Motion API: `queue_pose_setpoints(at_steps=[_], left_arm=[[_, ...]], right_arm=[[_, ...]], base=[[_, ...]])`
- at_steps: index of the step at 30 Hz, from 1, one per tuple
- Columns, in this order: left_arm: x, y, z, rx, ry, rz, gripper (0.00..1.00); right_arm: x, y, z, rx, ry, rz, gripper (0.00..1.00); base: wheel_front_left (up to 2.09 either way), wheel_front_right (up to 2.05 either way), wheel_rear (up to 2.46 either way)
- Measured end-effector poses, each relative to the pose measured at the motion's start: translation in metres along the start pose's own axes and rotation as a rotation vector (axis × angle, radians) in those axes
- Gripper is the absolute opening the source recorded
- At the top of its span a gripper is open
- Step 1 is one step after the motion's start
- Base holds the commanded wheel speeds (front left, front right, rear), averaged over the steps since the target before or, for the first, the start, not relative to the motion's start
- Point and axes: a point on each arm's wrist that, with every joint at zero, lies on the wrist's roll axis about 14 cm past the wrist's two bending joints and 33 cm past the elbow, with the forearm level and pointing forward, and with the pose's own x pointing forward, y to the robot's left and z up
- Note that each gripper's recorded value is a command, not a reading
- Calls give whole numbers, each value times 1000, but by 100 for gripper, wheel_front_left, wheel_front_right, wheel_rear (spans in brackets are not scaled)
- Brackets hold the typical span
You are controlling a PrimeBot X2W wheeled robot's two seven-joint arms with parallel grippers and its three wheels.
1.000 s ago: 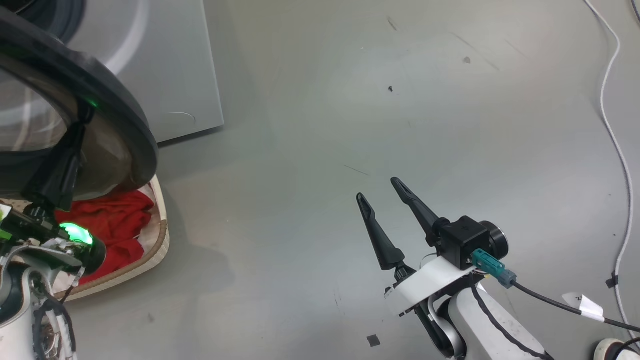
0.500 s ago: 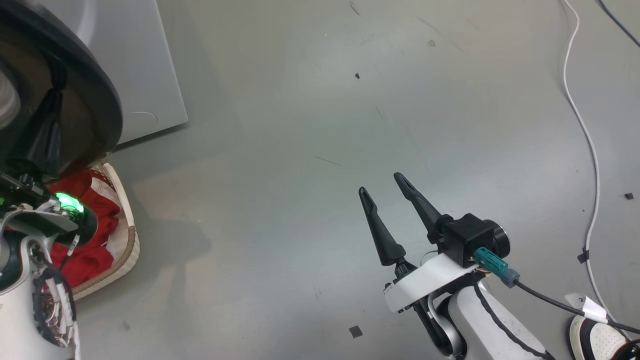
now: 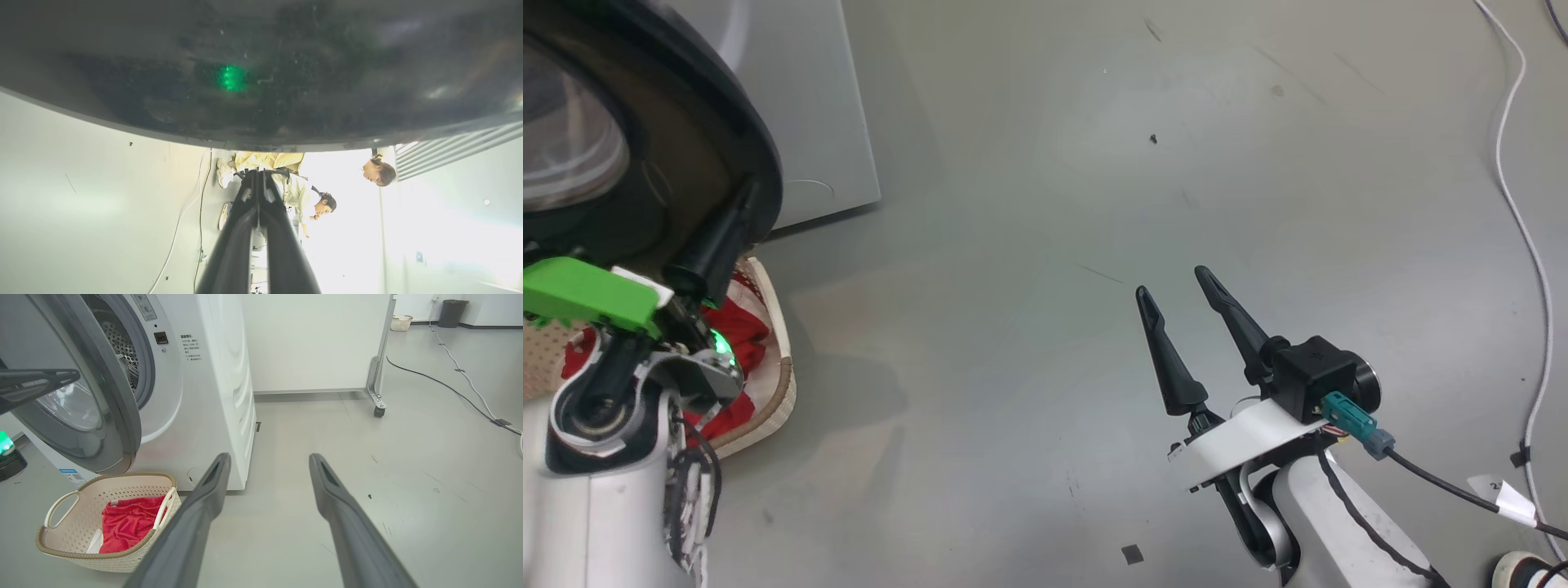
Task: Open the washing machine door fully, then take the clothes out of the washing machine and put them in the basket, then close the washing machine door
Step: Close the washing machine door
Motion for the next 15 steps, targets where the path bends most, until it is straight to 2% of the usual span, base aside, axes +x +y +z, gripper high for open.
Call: queue_pose_setpoints(at_steps=[3, 6, 8, 9, 10, 11, 12, 15], left_arm=[[-14, 14, -16, 130, 89, 69, 0], [-34, 29, -15, 263, 109, 142, 0], [-47, 32, -7, 365, 99, 176, 0], [-47, 32, -7, 365, 99, 176, 0], [-60, 35, 2, 471, 81, 218, 0], [-66, 36, 7, 517, 66, 241, 0], [-66, 36, 7, 517, 66, 241, 0], [-85, 36, 23, 626, 4, 289, 0]], right_arm=[[3, 4, 2, -4, -10, 16, 100], [7, 9, 5, -9, -19, 35, 100], [9, 14, 6, -10, -25, 50, 100], [9, 14, 6, -10, -25, 50, 100], [12, 19, 8, -7, -31, 68, 100], [13, 22, 9, -8, -35, 78, 100], [13, 22, 9, -8, -35, 78, 100], [17, 30, 12, -7, -47, 109, 100]], base=[[0, 0, 0], [0, 0, 0], [0, 0, 0], [0, 0, 0], [0, 0, 0], [0, 0, 0], [0, 0, 0], [0, 0, 0]])
